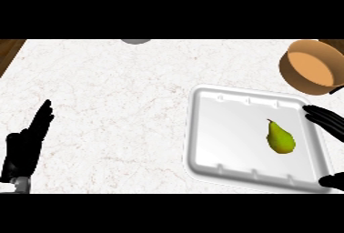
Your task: Pick the pear from the tray and place it in the pot
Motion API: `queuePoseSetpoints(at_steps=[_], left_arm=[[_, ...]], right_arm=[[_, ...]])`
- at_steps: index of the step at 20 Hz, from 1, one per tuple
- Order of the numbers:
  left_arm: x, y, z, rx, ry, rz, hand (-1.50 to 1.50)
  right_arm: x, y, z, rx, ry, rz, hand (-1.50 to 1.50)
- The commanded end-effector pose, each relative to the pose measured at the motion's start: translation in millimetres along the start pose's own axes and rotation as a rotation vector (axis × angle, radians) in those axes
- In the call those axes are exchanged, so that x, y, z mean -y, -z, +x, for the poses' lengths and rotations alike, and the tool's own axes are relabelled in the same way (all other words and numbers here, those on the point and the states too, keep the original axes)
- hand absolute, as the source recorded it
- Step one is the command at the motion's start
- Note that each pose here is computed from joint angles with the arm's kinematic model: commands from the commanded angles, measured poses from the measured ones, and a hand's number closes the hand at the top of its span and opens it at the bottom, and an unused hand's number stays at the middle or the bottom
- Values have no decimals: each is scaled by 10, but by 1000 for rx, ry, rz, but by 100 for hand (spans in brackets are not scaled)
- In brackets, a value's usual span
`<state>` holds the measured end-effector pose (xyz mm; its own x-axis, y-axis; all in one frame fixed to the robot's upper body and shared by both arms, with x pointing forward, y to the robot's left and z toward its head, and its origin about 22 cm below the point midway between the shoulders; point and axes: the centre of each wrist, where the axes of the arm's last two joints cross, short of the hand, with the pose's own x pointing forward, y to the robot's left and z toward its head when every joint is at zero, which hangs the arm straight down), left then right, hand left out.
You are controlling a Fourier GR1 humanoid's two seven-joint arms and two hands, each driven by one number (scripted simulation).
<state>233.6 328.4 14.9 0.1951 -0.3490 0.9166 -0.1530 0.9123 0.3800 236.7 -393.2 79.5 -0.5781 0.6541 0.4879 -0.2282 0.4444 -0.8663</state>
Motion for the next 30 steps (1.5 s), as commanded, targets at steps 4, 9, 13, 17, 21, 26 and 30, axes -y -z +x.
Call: queuePoseSetpoints(at_steps=[4, 9, 13, 17, 21, 26, 30], left_arm=[[44, 53, 78, 7, 14, 18, 0], [19, 66, 38, 8, -4, 0, 0], [-33, -89, 44, -9, -3, -1, 0], [-134, 244, 144, 0, -4, 11, 0], [-103, -46, -33, 2, 7, 6, 0], [-48, 53, -15, -9, 9, 9, 0], [89, 77, 111, 9, -3, -10, 0]], right_arm=[[-87, 185, 98, -37, -37, 34, -150], [-324, 336, 336, -59, -44, 57, -150], [-356, 405, 88, -88, -63, 69, -150], [-243, 451, 5, -108, -60, 57, -150], [-545, 426, -140, -97, -56, 52, -150], [-715, 618, -48, -99, -51, 67, -150], [-538, 489, -70, -14, -143, 93, 150]])
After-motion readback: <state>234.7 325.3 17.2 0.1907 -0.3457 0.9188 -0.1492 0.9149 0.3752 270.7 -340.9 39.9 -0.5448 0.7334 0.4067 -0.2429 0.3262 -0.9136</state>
